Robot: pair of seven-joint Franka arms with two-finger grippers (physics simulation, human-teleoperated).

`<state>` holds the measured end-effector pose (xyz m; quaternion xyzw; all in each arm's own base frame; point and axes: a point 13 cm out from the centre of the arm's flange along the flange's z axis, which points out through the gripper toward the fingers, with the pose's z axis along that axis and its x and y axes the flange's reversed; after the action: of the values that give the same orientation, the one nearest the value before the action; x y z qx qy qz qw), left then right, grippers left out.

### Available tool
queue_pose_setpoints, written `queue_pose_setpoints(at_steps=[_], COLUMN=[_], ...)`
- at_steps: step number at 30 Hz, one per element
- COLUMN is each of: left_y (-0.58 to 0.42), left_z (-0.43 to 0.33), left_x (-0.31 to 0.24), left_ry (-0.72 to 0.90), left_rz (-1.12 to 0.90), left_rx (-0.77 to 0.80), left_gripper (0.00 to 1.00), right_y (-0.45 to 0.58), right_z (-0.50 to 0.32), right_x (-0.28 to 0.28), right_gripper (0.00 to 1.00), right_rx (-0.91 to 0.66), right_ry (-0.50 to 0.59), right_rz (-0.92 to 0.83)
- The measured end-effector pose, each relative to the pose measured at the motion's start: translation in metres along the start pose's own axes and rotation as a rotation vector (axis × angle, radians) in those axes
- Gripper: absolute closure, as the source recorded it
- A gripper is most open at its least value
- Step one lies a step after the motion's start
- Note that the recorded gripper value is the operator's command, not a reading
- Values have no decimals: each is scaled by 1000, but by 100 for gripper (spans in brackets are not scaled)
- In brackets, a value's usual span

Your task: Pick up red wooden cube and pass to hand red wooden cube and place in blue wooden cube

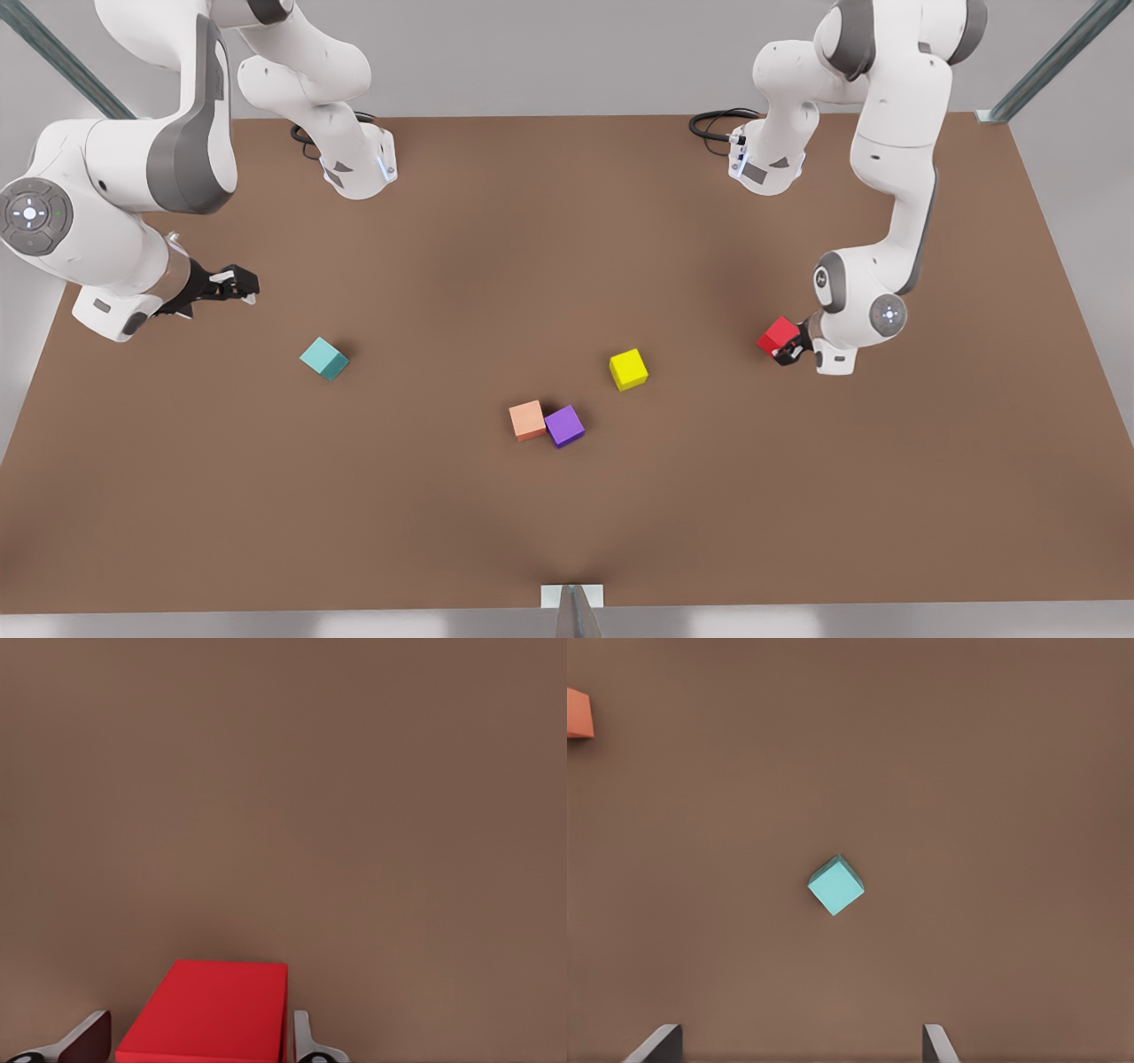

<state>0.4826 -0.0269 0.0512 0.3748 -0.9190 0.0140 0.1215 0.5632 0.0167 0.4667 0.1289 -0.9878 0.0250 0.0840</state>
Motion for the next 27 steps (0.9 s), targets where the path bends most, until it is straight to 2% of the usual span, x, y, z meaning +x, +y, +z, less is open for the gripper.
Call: queue_pose_setpoints(at_steps=[4, 5, 7, 15, 18, 20, 22, 23, 24, 27], left_y=[-2, -3, -4, -27, -125, -203, -276, -303, -327, -378], left_z=[6, 6, 6, -14, -69, -126, -170, -174, -173, -160], left_x=[2, 3, 3, -8, 7, 58, 136, 169, 201, 279], left_ry=[-1, -2, -5, -51, -43, 13, 132, 212, 291, 531], left_rz=[-12, -14, -19, -35, 49, 144, 262, 310, 361, 461], left_rx=[-5, -6, -6, 26, 123, 209, 293, 318, 338, 417], left_gripper=[3, 23, 45, 45, 44, 44, 42, 41, 47, 48], right_y=[-1, -1, -1, -1, -1, 15, 45, 63, 92, 190], right_z=[1, 2, 2, 10, 11, 36, 86, 108, 133, 200], right_x=[-3, -4, -4, -6, -7, -20, -42, -50, -60, -92], right_gripper=[0, 0, 0, 0, 0, 0, 0, 0, 0, 0], right_rx=[0, 0, 0, -2, -3, -20, -120, -219, -347, -829], right_ry=[0, 1, 1, 16, 18, 62, 131, 154, 181, 271], right_rz=[-2, -3, -3, -8, -10, -35, -65, -70, -80, -77])
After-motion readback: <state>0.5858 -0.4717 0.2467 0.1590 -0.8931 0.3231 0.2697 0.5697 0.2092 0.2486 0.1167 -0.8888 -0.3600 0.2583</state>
